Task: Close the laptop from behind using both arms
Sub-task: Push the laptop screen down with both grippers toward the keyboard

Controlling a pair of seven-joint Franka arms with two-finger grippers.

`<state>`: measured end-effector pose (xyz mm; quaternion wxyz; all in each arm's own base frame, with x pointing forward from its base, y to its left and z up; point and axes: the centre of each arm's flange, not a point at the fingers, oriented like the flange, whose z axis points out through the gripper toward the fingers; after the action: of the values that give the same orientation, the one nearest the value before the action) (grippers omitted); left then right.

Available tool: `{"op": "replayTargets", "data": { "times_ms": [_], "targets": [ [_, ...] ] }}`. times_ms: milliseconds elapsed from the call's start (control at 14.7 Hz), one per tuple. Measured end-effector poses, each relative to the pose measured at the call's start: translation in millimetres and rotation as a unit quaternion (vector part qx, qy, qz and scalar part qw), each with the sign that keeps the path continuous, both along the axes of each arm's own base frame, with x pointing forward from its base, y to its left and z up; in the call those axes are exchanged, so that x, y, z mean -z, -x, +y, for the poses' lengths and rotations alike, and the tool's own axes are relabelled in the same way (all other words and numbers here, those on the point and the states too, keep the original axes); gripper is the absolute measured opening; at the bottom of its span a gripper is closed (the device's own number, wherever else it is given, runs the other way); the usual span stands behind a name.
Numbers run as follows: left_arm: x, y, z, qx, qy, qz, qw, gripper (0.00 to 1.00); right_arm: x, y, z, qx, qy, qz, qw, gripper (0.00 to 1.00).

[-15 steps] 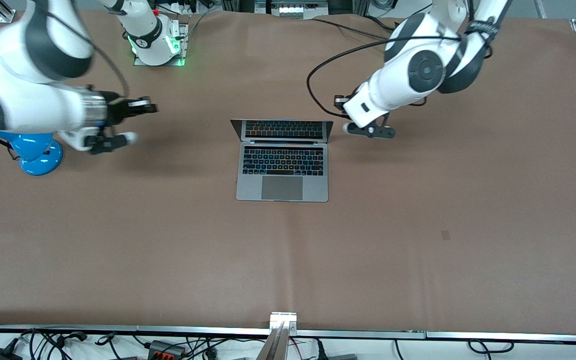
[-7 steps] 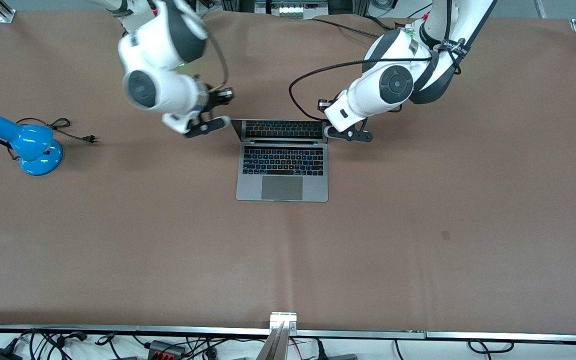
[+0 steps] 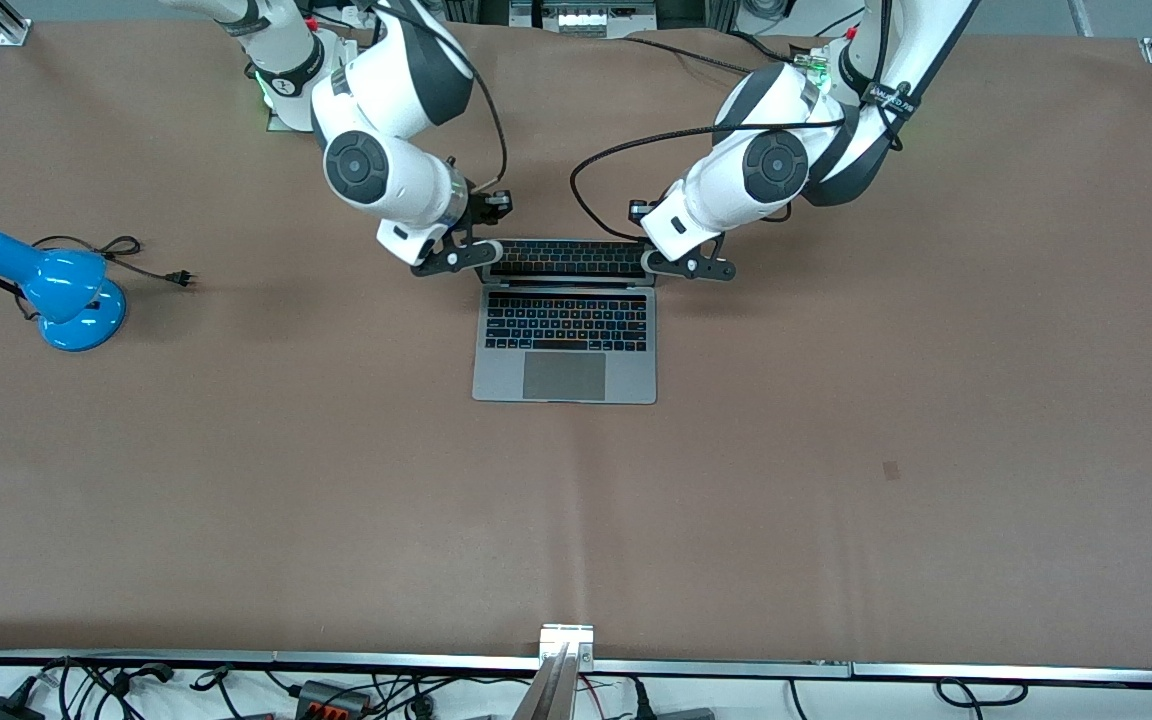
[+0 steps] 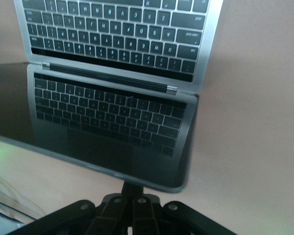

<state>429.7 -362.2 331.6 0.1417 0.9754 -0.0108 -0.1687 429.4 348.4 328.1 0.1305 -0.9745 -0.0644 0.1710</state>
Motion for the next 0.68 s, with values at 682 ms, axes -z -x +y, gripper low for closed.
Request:
{"op": "replayTargets", "data": {
  "times_ms": [682],
  "targets": [
    [21.8, -11.2, -5.6, -0.012, 0.011, -0.015, 1.0, 0.01, -10.4, -44.1, -8.5, 0.035, -0.016, -0.037, 0.999, 0.01]
  ]
}}
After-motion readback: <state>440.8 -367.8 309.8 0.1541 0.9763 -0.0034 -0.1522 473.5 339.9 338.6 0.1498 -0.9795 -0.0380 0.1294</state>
